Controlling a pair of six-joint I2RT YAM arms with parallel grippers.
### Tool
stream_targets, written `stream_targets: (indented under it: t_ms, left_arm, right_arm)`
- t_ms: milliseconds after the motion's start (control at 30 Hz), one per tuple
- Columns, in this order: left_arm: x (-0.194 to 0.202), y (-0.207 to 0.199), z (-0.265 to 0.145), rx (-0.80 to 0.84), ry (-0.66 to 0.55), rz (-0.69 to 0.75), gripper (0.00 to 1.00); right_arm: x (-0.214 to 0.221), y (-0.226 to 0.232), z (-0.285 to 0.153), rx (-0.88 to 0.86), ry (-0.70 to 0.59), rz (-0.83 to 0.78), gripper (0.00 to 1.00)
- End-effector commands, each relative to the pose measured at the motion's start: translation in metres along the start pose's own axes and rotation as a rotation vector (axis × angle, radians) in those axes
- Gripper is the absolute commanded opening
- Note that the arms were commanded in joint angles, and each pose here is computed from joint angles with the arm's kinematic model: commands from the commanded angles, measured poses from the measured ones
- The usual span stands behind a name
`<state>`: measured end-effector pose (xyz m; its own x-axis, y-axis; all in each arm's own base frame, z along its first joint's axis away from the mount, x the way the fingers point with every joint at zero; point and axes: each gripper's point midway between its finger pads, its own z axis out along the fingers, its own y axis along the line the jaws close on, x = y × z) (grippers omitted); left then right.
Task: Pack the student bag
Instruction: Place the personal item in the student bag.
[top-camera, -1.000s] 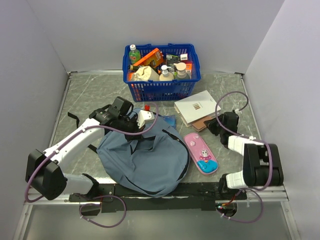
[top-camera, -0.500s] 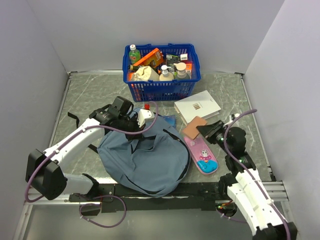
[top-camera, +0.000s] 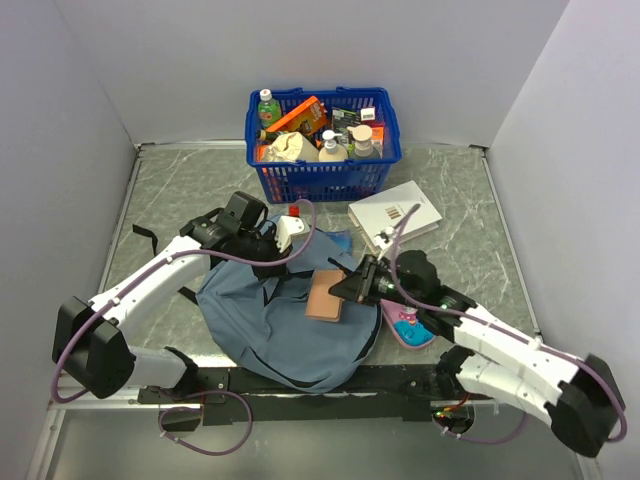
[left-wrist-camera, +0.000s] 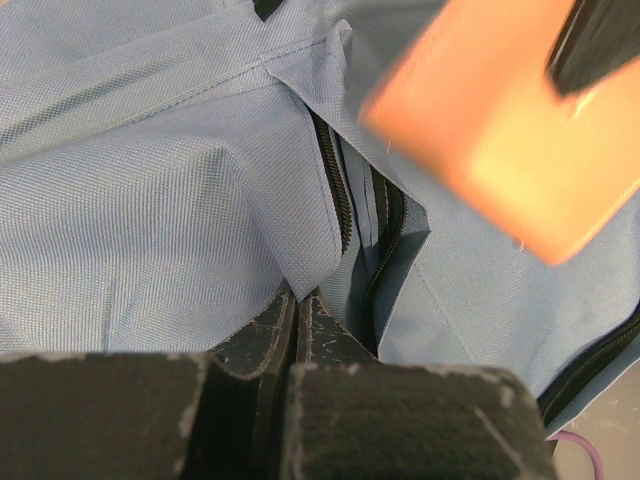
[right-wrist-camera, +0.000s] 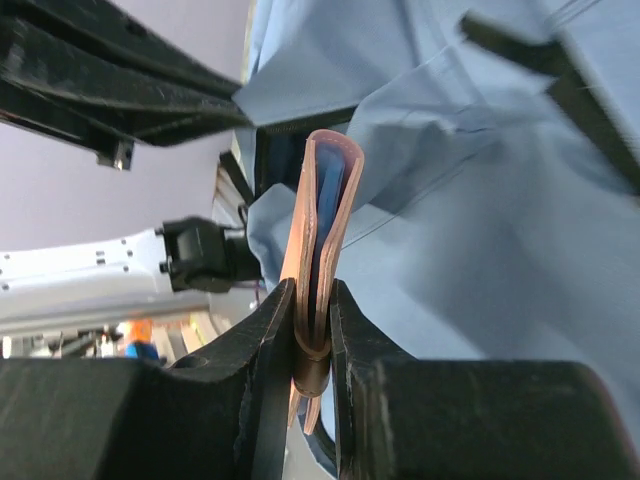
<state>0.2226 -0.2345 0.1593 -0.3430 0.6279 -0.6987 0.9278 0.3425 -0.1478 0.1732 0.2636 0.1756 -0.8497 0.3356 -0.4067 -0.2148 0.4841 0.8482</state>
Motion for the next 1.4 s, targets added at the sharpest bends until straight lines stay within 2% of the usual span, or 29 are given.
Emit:
stream_targets:
  t_ms: [0,200,467,567,800,1067,1200,1367]
  left_arm:
    - [-0.03,-0.002,-0.01,0.002,-0.104,0.046,0.01]
    - [-0.028,-0.004,-0.012,0.002,-0.105,0.051,0.01]
    - [-0.033,-0.009,-0.017,0.014,-0.125,0.046,0.01]
    - [-0.034,-0.011,-0.02,0.015,-0.129,0.052,0.01]
    - [-0.023,-0.017,-0.022,0.035,-0.097,0.059,0.01]
    - [-0.015,-0.025,-0.025,0.065,-0.072,0.051,0.01]
    - [-0.013,-0.038,-0.025,0.128,-0.082,0.051,0.01]
    - [-0.011,-0.053,-0.023,0.228,-0.098,0.051,0.01]
  right_arm:
    - [-0.011,0.051,0.014,-0.147,0.005,-0.03,0.0]
    - [-0.004,0.058,0.043,-0.154,0.097,-0.009,0.0]
    - [-0.002,0.034,0.074,-0.02,0.141,0.066,0.0]
    - [-0.005,0.028,0.08,0.022,0.125,0.076,0.0]
    - [-0.054,0.021,0.088,0.11,-0.106,-0.033,0.0]
    - [-0.075,0.034,0.111,0.073,-0.158,-0.046,0.0]
    - [-0.076,0.026,0.128,0.111,-0.145,-0.038,0.0]
    - [-0.068,0.03,0.15,0.07,-0.127,-0.002,0.0]
